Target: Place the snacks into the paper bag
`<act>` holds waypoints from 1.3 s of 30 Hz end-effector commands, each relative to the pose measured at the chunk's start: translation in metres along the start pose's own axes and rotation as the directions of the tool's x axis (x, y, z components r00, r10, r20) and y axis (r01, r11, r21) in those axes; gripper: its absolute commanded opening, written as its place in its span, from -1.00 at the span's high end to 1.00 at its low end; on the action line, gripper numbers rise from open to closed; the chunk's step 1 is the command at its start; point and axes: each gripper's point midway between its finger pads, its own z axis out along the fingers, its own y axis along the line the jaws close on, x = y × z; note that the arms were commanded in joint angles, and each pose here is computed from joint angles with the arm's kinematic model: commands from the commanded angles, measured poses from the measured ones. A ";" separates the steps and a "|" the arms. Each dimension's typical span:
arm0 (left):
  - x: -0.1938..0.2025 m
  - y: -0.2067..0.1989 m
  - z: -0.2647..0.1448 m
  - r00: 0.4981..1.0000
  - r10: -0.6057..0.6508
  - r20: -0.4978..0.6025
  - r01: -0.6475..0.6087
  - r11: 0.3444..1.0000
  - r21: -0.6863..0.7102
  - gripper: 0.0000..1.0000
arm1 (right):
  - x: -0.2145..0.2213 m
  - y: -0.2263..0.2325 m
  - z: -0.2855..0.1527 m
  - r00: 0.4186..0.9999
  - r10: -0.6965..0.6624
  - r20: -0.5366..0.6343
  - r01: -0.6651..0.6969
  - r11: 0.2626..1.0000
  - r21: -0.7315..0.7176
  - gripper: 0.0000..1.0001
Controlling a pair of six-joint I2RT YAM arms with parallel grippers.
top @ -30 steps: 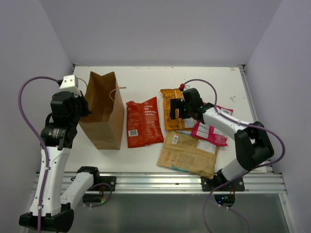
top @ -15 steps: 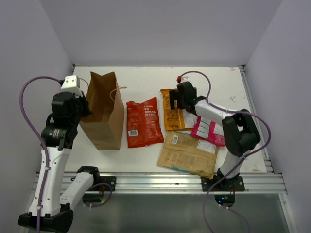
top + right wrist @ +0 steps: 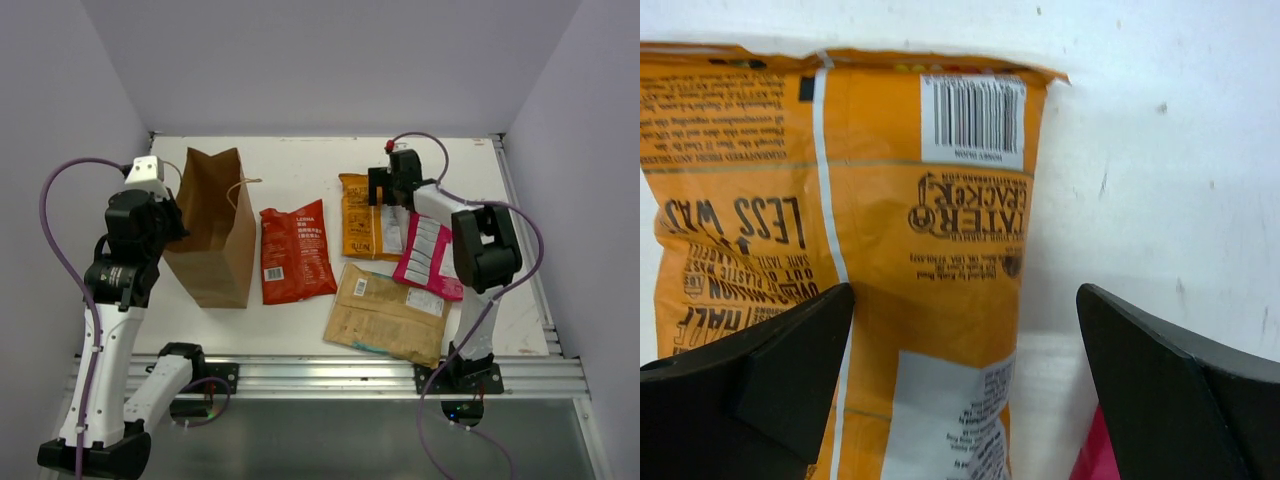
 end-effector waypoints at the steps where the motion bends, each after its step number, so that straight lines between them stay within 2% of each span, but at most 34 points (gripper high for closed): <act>1: 0.009 0.000 0.000 0.999 0.021 -0.027 -0.021 1.000 0.005 1.00 | -0.014 0.021 0.013 0.999 -0.042 -0.015 0.039 0.986 -0.163 -0.95; 8: 0.008 0.000 -0.003 0.999 0.018 -0.028 -0.018 1.000 0.006 1.00 | -0.007 0.035 0.036 0.988 -0.063 -0.141 0.023 0.963 -0.270 -0.82; 10: 0.008 0.000 -0.003 1.000 0.018 -0.026 -0.017 1.000 0.005 1.00 | 0.002 0.032 0.041 0.981 -0.057 -0.187 0.005 0.964 -0.265 -0.57; 12: 0.007 0.000 -0.005 1.000 0.017 -0.023 -0.017 1.000 0.004 1.00 | 0.002 0.032 0.041 0.981 -0.051 -0.189 -0.001 0.964 -0.265 -0.26; 15: 0.008 0.000 -0.005 1.000 0.019 -0.025 -0.019 1.000 0.007 1.00 | 0.004 0.029 0.039 0.981 -0.047 -0.188 0.000 0.970 -0.245 0.78; 16: 0.009 0.000 -0.005 1.000 0.017 -0.025 -0.017 1.000 0.007 1.00 | 0.002 0.027 0.038 0.982 -0.042 -0.182 -0.002 0.972 -0.237 1.00; 19: 0.009 -0.001 -0.004 0.999 0.020 -0.026 -0.020 1.000 0.013 1.00 | -0.005 0.021 0.026 0.985 -0.060 -0.159 0.026 0.979 -0.204 1.00; 23: 0.008 -0.003 -0.005 0.999 0.027 -0.019 -0.026 0.999 0.028 1.00 | -0.054 0.026 -0.023 0.996 -0.083 -0.016 0.078 0.982 -0.173 1.00; 24: 0.007 -0.005 -0.005 1.000 0.026 -0.017 -0.026 0.999 0.035 1.00 | -0.085 0.029 -0.055 0.994 -0.081 0.075 0.093 0.981 -0.172 1.00; 26: 0.008 -0.006 -0.005 0.999 0.030 -0.017 -0.029 0.999 0.041 1.00 | -0.123 0.043 -0.093 0.978 -0.090 0.187 0.122 0.978 -0.168 1.00; 29: 0.008 -0.006 -0.007 0.999 0.034 -0.011 -0.033 0.998 0.048 1.00 | -0.183 0.069 -0.168 0.917 -0.048 0.397 0.151 0.961 -0.233 1.00; 31: 0.007 -0.006 -0.008 0.999 0.034 -0.003 -0.034 0.998 0.051 1.00 | -0.224 0.082 -0.224 0.832 0.038 0.554 0.154 0.943 -0.296 1.00; 33: 0.008 -0.007 -0.009 0.999 0.036 -0.003 -0.036 0.998 0.054 1.00 | -0.241 0.094 -0.256 0.775 0.112 0.622 0.172 0.910 -0.378 1.00; 34: 0.007 -0.007 -0.009 0.999 0.037 -0.001 -0.037 0.998 0.056 1.00 | -0.265 0.097 -0.287 0.688 0.174 0.705 0.195 0.890 -0.411 1.00; 36: 0.007 -0.009 -0.010 0.999 0.038 0.001 -0.038 0.997 0.068 1.00 | -0.272 0.112 -0.310 0.631 0.254 0.733 0.246 0.831 -0.499 1.00; 37: 0.006 -0.010 -0.010 0.999 0.038 0.002 -0.038 0.997 0.070 1.00 | -0.291 0.118 -0.339 0.524 0.333 0.784 0.293 0.793 -0.533 1.00; 39: 0.006 -0.011 -0.011 0.999 0.038 0.004 -0.038 0.996 0.079 1.00 | -0.299 0.126 -0.353 0.452 0.401 0.796 0.333 0.753 -0.568 1.00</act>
